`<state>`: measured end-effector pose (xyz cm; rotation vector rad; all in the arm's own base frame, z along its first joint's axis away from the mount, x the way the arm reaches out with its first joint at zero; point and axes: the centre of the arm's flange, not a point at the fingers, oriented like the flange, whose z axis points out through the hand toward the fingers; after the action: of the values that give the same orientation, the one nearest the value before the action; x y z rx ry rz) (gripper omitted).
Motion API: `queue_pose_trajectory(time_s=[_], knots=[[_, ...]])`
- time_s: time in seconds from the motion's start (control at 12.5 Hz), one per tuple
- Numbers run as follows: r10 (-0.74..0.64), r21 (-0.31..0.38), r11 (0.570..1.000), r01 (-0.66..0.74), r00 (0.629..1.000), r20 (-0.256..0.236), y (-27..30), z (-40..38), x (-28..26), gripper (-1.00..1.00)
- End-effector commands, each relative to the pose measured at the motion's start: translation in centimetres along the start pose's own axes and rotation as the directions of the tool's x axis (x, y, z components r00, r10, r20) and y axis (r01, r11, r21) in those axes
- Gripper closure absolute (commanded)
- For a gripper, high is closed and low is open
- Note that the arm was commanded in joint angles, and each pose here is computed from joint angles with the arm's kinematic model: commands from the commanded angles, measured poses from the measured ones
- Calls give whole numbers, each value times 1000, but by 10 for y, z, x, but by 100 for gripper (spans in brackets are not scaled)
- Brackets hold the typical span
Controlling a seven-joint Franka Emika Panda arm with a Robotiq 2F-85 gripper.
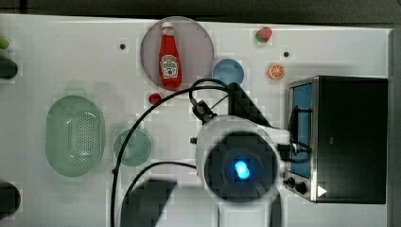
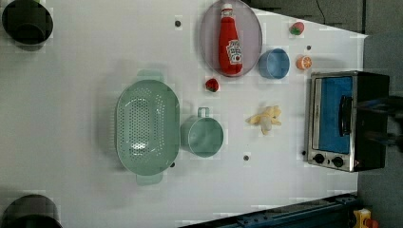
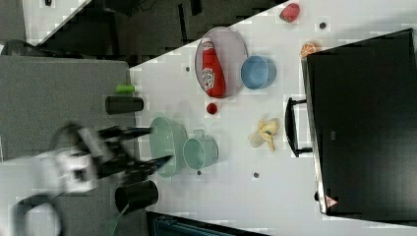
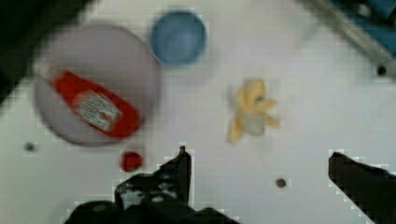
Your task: Pick banana from table and place on oven.
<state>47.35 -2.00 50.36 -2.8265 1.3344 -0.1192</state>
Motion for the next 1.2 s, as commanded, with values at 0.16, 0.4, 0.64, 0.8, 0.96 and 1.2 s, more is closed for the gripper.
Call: queue_pose_trajectory(time_s=[0.16,0.4,0.64,0.8,0.96,1.2], knots=[[60,-64,996,-56,996,73,9,114,12,-100],[83,-73,994,-78,994,70,12,184,24,-100],[96,-93,992,-89,993,73,19,239,27,-100],[97,-112,990,-87,992,84,28,271,19,-100],[95,-107,990,-86,993,76,34,295,12,-100],[93,-106,991,-86,993,68,41,325,6,-100]])
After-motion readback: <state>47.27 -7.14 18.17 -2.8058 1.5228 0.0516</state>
